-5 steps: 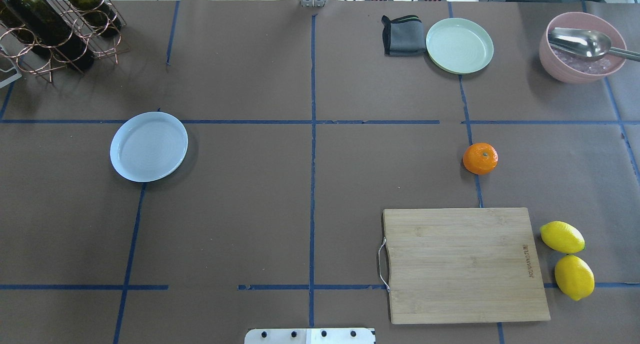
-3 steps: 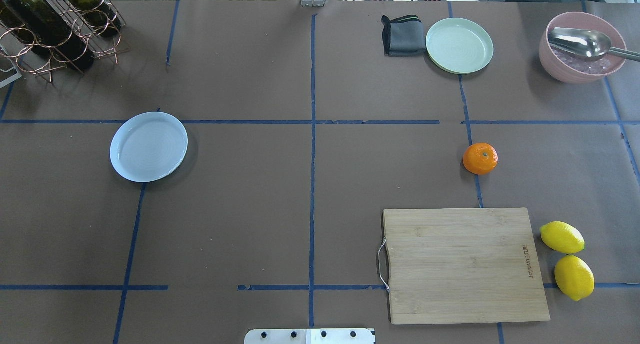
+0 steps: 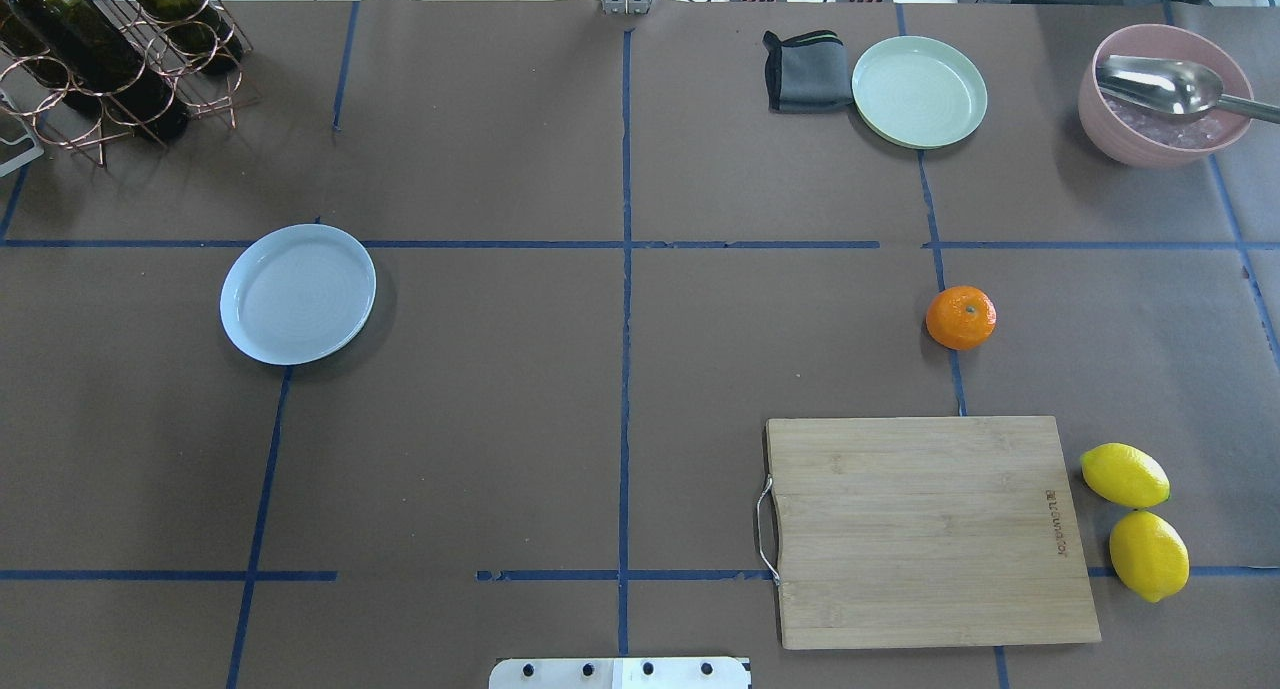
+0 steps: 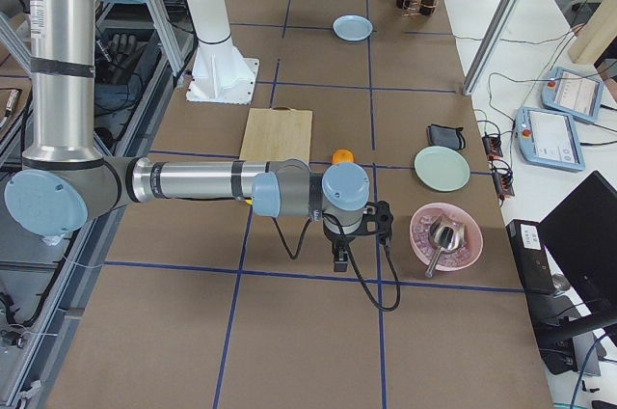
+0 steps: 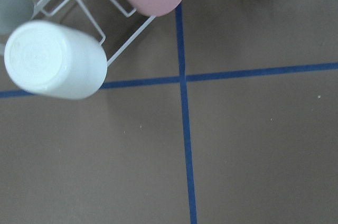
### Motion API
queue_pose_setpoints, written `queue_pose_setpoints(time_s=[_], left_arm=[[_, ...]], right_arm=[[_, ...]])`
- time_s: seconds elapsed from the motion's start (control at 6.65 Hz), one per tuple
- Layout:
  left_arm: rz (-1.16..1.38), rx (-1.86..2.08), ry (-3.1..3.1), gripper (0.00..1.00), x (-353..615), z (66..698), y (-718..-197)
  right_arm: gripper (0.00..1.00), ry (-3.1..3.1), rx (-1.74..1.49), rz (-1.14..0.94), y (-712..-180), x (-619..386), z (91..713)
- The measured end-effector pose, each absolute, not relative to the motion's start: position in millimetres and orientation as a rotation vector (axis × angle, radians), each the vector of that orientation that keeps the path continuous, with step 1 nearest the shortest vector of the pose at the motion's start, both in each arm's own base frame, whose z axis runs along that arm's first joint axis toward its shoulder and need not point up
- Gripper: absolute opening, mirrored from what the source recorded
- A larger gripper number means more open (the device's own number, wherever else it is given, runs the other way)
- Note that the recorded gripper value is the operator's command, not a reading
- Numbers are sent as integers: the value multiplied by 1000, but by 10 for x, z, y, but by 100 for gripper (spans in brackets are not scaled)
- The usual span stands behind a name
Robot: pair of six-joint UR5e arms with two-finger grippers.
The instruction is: Pick orange to plate
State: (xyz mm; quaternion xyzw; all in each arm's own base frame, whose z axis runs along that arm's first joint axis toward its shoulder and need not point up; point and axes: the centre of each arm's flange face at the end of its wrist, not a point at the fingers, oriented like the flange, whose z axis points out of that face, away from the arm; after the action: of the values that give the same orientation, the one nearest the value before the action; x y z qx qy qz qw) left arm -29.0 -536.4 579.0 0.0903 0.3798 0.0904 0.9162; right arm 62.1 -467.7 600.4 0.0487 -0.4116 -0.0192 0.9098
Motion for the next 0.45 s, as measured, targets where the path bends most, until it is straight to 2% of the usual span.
queue_pose_setpoints(time_s=[0.45], left_arm=[[340,224,836,100,440,5605,-5464]], right_arm=[[100,-851,180,-91,-4989,530,5556]])
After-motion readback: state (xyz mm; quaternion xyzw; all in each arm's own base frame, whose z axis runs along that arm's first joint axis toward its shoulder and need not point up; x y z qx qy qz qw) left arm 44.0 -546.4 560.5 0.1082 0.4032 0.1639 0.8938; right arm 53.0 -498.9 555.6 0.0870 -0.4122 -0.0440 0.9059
